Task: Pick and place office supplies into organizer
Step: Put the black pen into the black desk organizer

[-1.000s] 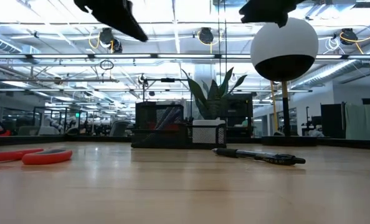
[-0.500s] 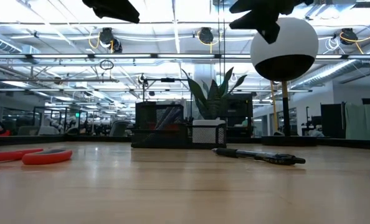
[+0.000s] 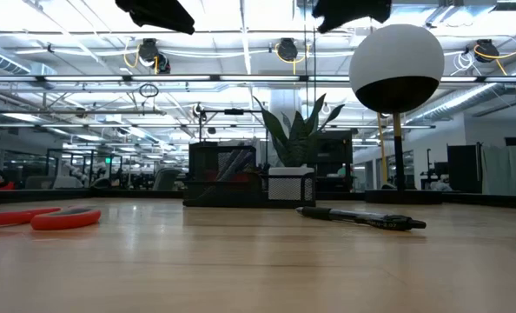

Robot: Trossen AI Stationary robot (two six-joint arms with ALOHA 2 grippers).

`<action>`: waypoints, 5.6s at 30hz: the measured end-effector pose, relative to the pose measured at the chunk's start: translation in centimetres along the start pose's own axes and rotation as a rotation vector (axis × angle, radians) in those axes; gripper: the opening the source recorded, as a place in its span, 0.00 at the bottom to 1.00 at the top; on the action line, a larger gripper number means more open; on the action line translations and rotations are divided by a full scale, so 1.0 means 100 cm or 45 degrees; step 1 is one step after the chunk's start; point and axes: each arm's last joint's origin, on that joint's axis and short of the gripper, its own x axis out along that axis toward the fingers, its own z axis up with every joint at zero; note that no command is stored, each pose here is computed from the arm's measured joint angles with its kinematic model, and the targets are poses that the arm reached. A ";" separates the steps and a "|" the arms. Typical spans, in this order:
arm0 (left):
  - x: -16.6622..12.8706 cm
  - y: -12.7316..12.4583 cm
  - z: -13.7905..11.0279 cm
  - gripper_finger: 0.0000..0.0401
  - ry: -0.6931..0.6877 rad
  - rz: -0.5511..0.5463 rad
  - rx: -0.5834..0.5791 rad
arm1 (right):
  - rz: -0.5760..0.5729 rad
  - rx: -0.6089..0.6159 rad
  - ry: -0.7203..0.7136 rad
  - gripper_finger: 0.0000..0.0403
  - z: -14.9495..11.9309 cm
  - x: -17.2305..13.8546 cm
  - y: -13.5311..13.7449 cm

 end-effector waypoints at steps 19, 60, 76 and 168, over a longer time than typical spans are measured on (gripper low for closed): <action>0.000 0.000 0.000 0.38 0.001 0.000 -0.009 | -0.500 0.258 0.785 0.36 -0.031 0.090 0.002; 0.000 0.000 -0.002 0.38 0.024 -0.003 -0.020 | -0.006 0.319 0.891 0.36 -0.059 0.134 0.021; 0.000 0.000 -0.002 0.38 0.023 -0.003 -0.020 | 0.087 0.381 0.876 0.36 -0.072 0.145 0.022; 0.009 -0.012 0.004 0.38 -0.528 -0.120 -0.005 | 0.140 -0.268 -0.938 0.03 -0.003 0.039 -0.043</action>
